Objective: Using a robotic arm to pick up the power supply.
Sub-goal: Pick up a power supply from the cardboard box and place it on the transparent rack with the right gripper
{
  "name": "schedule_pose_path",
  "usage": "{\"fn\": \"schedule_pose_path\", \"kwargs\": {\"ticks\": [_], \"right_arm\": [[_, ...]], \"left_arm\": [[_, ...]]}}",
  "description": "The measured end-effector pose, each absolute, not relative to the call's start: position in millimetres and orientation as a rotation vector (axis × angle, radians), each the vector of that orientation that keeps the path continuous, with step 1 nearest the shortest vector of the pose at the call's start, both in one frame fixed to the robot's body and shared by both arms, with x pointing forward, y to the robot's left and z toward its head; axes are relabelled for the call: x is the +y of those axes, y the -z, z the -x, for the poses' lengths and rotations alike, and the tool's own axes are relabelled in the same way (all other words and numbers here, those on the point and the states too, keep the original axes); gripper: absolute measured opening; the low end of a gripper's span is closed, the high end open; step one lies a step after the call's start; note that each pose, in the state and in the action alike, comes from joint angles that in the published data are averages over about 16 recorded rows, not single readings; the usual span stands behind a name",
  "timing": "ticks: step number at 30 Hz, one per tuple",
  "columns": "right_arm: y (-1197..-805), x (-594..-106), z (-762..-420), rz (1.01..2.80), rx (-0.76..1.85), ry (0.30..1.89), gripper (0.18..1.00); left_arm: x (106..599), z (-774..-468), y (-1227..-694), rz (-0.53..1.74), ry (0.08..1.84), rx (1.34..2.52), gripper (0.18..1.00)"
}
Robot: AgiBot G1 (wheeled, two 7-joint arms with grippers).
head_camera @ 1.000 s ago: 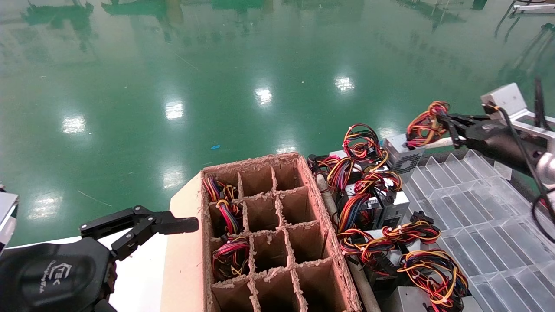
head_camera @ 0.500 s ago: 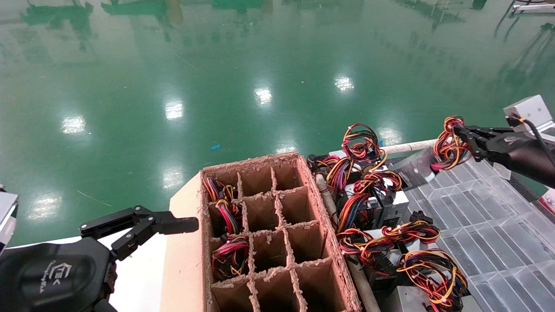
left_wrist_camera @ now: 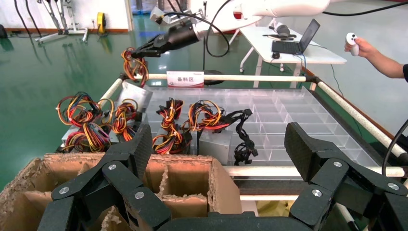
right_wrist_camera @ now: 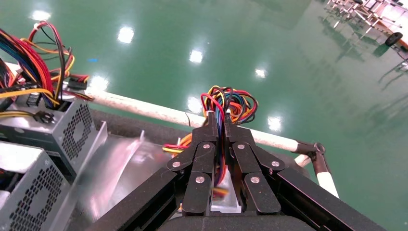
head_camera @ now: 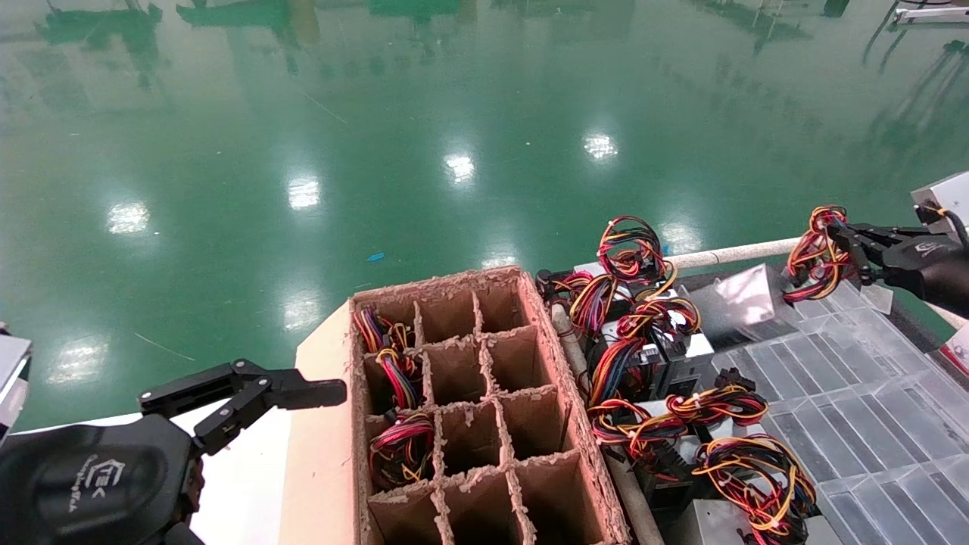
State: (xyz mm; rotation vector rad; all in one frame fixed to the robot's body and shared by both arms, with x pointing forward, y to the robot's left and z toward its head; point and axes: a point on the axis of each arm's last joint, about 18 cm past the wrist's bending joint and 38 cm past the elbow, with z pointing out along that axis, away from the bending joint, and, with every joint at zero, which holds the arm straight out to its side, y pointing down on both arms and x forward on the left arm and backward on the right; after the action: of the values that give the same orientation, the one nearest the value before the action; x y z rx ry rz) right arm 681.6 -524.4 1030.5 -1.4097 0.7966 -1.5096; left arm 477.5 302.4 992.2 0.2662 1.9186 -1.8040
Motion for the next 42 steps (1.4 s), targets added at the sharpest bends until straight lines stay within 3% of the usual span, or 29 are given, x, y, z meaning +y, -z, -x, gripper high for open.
{"fn": "schedule_pose_path", "kwargs": {"ticks": [24,42], "right_arm": [[-1045,-441,-724,1.454,0.671,1.466,0.197],[-1038,-435,-732,1.439,0.687,1.476,0.206]], "left_arm": [[302,-477,-992,-0.266,1.804,1.919,1.000],[302,-477,-992,-0.266,1.804,1.918,1.000]]}}
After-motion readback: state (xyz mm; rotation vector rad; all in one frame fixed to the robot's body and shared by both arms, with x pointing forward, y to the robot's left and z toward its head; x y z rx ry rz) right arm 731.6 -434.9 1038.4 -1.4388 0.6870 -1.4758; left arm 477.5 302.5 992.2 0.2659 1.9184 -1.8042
